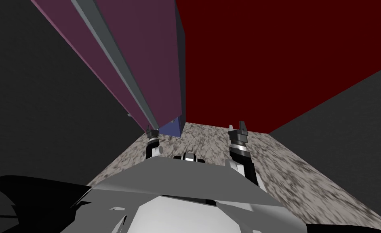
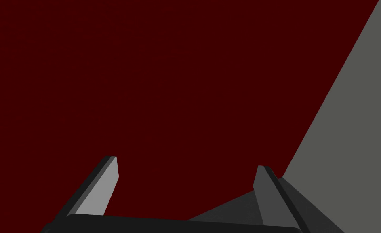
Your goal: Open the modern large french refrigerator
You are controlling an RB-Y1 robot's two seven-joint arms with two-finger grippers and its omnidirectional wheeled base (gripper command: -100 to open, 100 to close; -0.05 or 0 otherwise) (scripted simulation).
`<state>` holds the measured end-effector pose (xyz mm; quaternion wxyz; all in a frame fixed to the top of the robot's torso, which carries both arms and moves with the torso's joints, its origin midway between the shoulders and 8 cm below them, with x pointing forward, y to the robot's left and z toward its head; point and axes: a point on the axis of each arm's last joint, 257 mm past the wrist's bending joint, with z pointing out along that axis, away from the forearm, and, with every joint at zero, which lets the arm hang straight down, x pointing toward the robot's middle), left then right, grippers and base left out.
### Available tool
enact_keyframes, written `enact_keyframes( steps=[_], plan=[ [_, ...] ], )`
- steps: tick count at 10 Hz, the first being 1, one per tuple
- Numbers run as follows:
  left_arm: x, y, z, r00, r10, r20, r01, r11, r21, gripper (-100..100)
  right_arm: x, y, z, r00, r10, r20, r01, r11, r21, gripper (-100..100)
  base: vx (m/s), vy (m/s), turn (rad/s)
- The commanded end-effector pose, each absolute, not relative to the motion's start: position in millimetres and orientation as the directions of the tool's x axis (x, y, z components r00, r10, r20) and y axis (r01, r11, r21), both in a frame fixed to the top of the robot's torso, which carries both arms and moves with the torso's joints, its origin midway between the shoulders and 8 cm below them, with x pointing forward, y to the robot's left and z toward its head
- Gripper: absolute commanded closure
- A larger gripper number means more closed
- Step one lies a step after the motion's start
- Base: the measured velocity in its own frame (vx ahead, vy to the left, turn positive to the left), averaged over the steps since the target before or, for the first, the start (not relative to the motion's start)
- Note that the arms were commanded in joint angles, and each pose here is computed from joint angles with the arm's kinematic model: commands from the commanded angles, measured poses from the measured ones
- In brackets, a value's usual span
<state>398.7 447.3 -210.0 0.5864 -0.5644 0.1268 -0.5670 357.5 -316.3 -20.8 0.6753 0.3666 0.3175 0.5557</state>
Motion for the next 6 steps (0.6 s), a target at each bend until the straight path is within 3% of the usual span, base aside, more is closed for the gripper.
enact_keyframes(
  steps=[1, 5, 6],
  plan=[
    [408.7, 450.5, -190.0, 0.310, -0.813, 0.493, 0.534, -0.280, -0.798, -100, 357.5, -316.3, -20.8, 0.181, 0.983, -0.021, -0.518, 0.114, 0.848, 0, -0.014, -0.005, 0.027],
    [414.0, 453.4, -189.2, 0.321, -0.807, 0.495, 0.511, -0.292, -0.808, -100, 357.5, -316.3, -20.8, 0.181, 0.983, -0.021, -0.518, 0.113, 0.848, 0, -0.015, -0.014, 0.027],
    [413.9, 453.4, -192.1, 0.325, -0.806, 0.495, 0.504, -0.295, -0.812, 0, 357.5, -316.2, -20.8, 0.181, 0.983, -0.021, -0.518, 0.113, 0.848, 0, 0.000, 0.000, 0.000]
  ],
)
